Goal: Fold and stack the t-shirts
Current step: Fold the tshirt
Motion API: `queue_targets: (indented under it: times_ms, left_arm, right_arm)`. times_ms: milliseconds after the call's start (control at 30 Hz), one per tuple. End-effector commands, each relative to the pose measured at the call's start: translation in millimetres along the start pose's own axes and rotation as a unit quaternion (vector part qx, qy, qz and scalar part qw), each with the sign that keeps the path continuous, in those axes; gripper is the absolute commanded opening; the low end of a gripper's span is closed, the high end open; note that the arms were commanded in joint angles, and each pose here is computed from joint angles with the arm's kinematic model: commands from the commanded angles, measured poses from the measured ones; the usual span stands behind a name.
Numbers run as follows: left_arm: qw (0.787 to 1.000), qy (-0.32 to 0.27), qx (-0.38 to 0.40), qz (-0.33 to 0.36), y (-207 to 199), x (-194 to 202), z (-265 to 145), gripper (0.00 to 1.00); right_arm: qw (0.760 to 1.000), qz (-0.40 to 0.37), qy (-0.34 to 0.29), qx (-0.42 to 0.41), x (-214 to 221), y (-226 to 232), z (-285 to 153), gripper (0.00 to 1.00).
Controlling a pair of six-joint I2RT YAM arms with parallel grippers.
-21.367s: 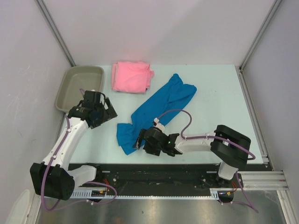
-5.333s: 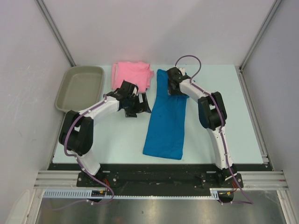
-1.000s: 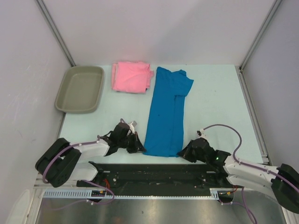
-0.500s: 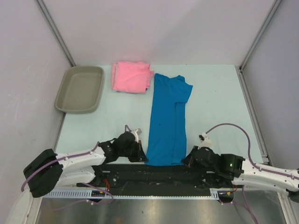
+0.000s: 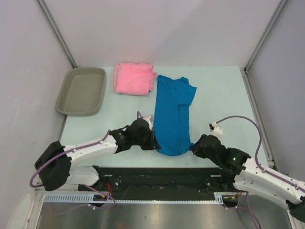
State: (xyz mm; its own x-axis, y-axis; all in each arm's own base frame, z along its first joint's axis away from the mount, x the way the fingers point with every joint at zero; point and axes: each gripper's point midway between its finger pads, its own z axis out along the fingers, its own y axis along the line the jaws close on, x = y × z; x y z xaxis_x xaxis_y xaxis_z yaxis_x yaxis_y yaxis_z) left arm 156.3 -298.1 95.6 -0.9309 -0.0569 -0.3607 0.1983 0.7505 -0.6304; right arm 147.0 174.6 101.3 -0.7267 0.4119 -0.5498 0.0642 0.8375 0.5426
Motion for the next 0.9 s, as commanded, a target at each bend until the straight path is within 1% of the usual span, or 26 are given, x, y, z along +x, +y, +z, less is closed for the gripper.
queue_targets:
  times_ms: [0,33,67,133,200,233,267,333,367,400,467,667,867]
  left_arm:
    - [1.000,-0.007,-0.007,0.001,3,-17,4,0.00]
    - [1.000,-0.014,-0.010,-0.004,8,-25,5,0.00]
    - [1.000,-0.015,-0.014,-0.006,10,-30,8,0.00]
    - [1.000,-0.022,-0.021,-0.008,16,-43,10,0.00]
    - [0.999,-0.028,-0.023,-0.010,15,-58,13,0.00]
    - [0.999,-0.033,-0.023,-0.012,17,-66,12,0.00]
    - [0.999,-0.041,-0.020,-0.011,13,-76,11,0.00]
    - [0.998,-0.045,-0.028,-0.013,17,-89,13,0.00]
    - [0.999,-0.049,-0.020,-0.010,11,-97,12,0.00]
    - [0.999,-0.047,-0.025,-0.010,13,-101,15,0.00]
    - [0.998,-0.054,-0.022,-0.010,9,-115,14,0.00]
    - [0.998,-0.054,-0.025,-0.010,11,-136,20,0.00]
    - [0.998,-0.056,-0.030,-0.014,15,-152,28,0.00]
  right_arm:
    - [0.999,-0.007,-0.031,-0.017,-36,7,4,0.00]
    - [0.999,-0.017,-0.024,-0.025,-37,10,8,0.00]
    - [0.999,-0.002,-0.037,-0.012,-51,3,13,0.00]
    - [0.999,-0.003,-0.020,-0.027,-55,8,24,0.00]
    - [0.999,0.009,-0.023,-0.021,-65,3,34,0.00]
    - [0.999,0.010,-0.024,-0.038,-69,10,37,0.00]
    - [0.999,0.011,-0.015,-0.033,-67,8,44,0.00]
    - [0.999,0.013,-0.022,-0.046,-74,15,50,0.00]
    - [0.999,0.015,-0.016,-0.039,-73,13,57,0.00]
    - [0.998,0.016,-0.013,-0.053,-73,19,59,0.00]
    - [0.999,0.018,-0.002,-0.049,-70,19,67,0.00]
    - [0.998,0.025,-0.015,-0.060,-86,28,76,0.00]
    - [0.998,0.030,-0.026,-0.054,-110,25,89,0.00]
